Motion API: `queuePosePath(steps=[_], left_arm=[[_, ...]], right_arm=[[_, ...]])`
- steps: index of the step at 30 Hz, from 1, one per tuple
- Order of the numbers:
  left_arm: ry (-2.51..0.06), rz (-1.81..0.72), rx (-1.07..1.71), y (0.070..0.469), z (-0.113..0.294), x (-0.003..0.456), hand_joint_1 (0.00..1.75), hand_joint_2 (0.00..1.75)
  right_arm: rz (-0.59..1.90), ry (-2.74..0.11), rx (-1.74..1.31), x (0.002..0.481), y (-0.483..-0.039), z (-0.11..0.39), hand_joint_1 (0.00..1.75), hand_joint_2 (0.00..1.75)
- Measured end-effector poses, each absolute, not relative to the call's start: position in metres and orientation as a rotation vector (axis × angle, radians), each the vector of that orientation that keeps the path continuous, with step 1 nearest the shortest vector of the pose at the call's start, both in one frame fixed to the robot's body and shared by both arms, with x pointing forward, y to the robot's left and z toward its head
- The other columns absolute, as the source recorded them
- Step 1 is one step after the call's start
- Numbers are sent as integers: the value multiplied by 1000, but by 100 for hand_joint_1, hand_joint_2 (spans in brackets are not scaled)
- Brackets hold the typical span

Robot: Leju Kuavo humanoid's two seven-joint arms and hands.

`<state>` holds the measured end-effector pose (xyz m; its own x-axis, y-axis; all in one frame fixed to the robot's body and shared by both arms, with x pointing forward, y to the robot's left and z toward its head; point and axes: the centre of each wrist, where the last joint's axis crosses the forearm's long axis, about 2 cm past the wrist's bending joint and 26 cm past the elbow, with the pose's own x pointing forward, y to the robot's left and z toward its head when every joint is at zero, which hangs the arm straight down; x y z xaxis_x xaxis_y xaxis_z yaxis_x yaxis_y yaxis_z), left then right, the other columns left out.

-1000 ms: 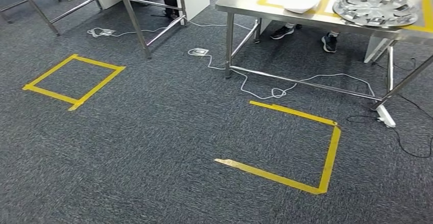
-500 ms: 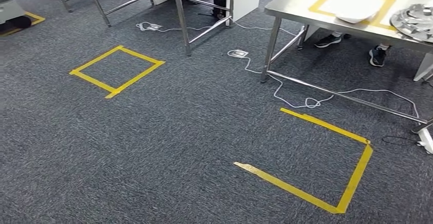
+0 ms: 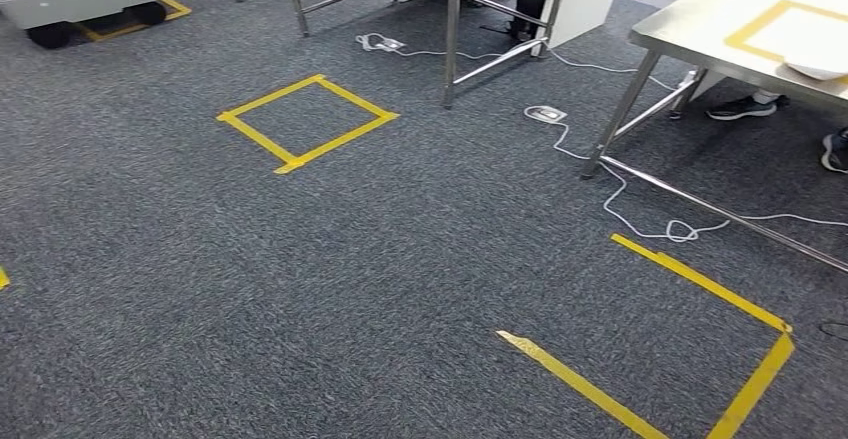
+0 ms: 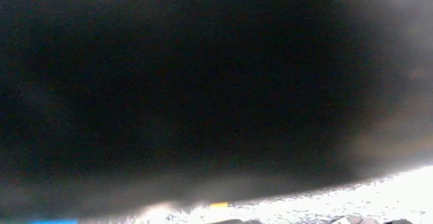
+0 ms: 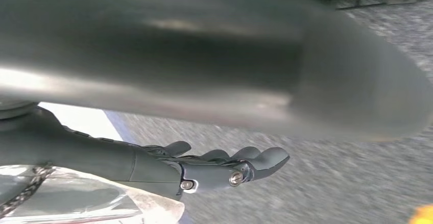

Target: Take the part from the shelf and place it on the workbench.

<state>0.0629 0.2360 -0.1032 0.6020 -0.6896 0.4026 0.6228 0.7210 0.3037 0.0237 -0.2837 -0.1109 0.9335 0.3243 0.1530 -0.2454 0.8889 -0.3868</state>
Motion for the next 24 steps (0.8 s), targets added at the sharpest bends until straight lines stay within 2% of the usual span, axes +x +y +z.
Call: queuePosePath(steps=[24], left_arm=[[-521, -767, 141, 241, -103, 65, 0, 0]], right_arm=[[326, -236, -369, 29, -282, -111, 0, 0]])
